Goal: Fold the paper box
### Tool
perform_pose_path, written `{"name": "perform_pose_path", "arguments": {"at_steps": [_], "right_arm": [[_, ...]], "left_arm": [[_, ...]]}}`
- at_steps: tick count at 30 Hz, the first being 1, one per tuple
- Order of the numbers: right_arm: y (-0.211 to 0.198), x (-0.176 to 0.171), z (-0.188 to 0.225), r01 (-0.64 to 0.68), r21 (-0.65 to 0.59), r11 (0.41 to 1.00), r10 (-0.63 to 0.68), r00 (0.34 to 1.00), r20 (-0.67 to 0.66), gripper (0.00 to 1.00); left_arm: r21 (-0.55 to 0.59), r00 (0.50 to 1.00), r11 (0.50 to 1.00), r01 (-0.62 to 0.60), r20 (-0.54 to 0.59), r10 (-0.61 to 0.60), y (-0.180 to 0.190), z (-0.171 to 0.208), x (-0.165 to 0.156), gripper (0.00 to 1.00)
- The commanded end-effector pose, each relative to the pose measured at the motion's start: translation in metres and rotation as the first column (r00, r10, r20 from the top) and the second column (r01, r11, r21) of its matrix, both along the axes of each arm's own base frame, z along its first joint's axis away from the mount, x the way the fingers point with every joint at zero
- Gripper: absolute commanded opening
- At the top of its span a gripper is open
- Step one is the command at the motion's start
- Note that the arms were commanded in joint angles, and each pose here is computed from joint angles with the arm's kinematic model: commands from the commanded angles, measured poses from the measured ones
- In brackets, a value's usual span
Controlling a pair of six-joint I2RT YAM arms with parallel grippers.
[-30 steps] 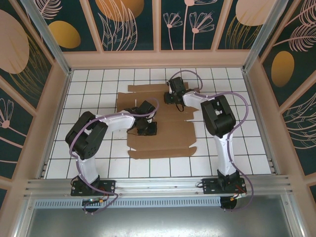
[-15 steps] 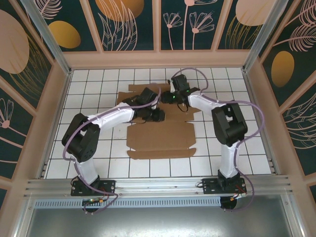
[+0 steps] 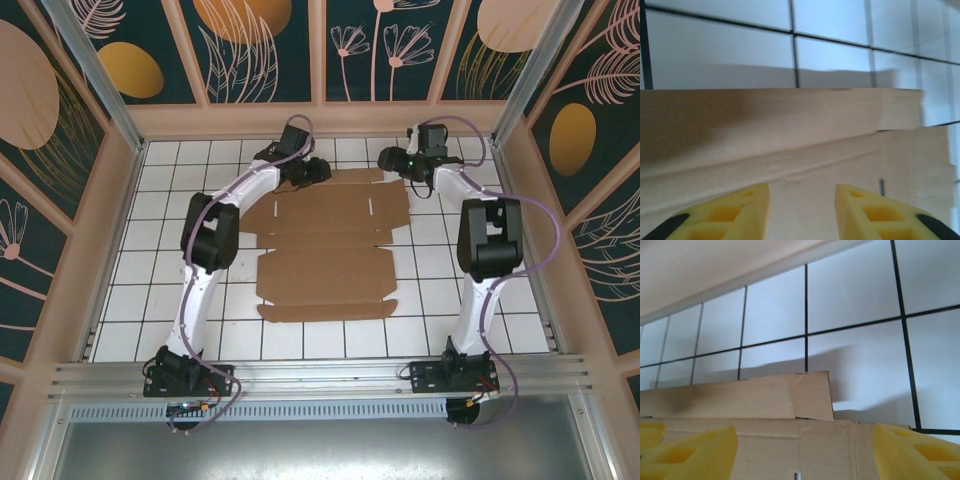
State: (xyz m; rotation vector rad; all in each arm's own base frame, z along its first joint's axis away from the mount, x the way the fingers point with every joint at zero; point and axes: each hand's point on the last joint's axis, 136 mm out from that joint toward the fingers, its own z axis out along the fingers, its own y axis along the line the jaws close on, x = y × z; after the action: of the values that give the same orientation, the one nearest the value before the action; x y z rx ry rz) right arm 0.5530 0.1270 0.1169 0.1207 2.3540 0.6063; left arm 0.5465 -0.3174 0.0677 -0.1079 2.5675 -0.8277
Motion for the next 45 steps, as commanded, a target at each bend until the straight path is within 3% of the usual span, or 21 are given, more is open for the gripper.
{"name": "perform_pose_path", "arguments": {"at_steps": [1,15,25,29,31,35,41,45], "right_arm": [[0.011,0.014,-0.009,-0.040,0.025,0.999,0.040,0.999,-0.037,0.72],[0.024,0.033,-0.075,-0.077,0.016,0.997,0.078,0.983,-0.167,0.64],[0.053,0.027,-0.053,-0.133,0.048,0.990,0.138,0.983,-0.121,0.24],[0.071,0.025,-0.049,-0.161,0.022,0.987,0.162,0.980,-0.113,0.17],[0.081,0.024,-0.052,-0.185,-0.005,0.983,0.183,0.976,-0.117,0.20],[0.098,0.022,-0.065,-0.224,-0.039,0.974,0.216,0.965,-0.148,0.36],[0.103,0.023,-0.082,-0.228,-0.004,0.974,0.223,0.957,-0.186,0.41],[0.092,0.026,-0.065,-0.213,0.005,0.977,0.211,0.963,-0.169,0.44]], "left_arm": [[0.010,0.998,1.000,-0.013,-0.064,0.014,0.001,-0.019,0.002,0.37],[0.075,0.987,0.996,-0.049,-0.152,0.060,0.015,-0.086,-0.006,0.31],[0.096,0.985,0.994,-0.057,-0.154,0.071,0.023,-0.090,-0.009,0.31],[0.095,0.985,0.994,-0.057,-0.156,0.071,0.025,-0.091,-0.008,0.31],[0.093,0.985,0.994,-0.054,-0.156,0.068,0.025,-0.090,-0.008,0.31],[0.091,0.986,0.995,-0.050,-0.155,0.064,0.024,-0.090,-0.009,0.31],[0.093,0.986,0.994,-0.049,-0.156,0.064,0.025,-0.090,-0.009,0.30],[0.078,0.987,0.995,-0.055,-0.148,0.067,0.027,-0.083,-0.006,0.30]]}}
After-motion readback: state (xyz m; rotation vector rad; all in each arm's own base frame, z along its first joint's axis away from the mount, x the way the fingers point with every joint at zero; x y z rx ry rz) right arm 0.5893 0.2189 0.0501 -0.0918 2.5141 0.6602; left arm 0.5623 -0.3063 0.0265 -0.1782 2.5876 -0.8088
